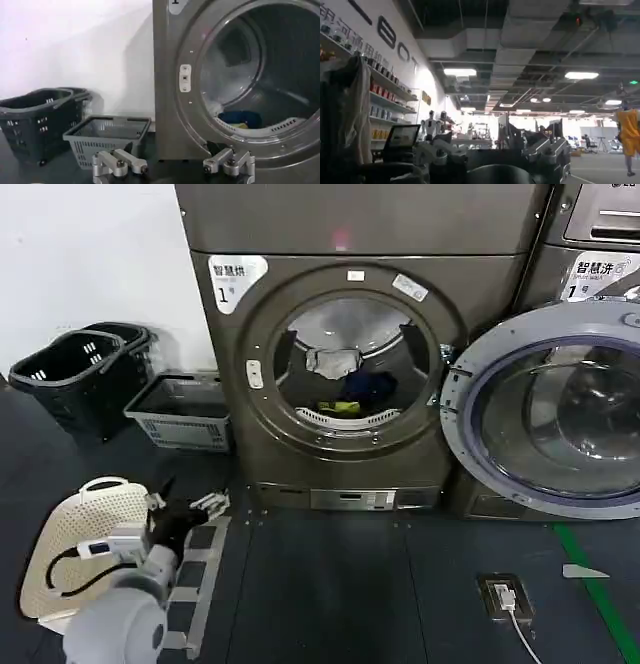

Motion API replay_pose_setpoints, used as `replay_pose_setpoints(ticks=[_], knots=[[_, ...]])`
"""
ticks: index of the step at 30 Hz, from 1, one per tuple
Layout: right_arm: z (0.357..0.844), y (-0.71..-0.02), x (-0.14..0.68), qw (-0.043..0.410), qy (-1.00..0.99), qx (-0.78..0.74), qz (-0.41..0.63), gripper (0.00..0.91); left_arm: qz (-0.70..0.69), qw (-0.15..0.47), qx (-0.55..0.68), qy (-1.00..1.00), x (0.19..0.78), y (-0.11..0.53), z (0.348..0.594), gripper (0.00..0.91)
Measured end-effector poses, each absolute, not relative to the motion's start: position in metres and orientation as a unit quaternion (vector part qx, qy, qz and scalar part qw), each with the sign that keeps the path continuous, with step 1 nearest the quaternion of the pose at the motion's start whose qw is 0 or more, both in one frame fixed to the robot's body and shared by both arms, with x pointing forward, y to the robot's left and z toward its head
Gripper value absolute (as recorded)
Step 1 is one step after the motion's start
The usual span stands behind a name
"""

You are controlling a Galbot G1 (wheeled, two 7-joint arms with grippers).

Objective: Grasp the clothes from the dryer.

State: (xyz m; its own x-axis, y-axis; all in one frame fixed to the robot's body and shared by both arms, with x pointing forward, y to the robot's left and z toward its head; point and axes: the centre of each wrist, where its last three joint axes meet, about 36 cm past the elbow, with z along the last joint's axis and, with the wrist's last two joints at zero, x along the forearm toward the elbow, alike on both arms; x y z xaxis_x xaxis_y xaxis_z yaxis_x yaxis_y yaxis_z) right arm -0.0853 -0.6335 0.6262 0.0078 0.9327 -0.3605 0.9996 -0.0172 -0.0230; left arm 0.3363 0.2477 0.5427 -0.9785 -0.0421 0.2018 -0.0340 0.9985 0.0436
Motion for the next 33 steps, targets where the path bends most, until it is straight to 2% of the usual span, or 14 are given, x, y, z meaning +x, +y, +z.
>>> replay_pose_setpoints(ticks=[33], knots=[[0.6175,-0.6362,-0.0861,0.120,0.682,0.710,-0.132,0.907,-0.013,0.114,0.012,-0.993,0.3381,0.2405,0.5354,0.907]])
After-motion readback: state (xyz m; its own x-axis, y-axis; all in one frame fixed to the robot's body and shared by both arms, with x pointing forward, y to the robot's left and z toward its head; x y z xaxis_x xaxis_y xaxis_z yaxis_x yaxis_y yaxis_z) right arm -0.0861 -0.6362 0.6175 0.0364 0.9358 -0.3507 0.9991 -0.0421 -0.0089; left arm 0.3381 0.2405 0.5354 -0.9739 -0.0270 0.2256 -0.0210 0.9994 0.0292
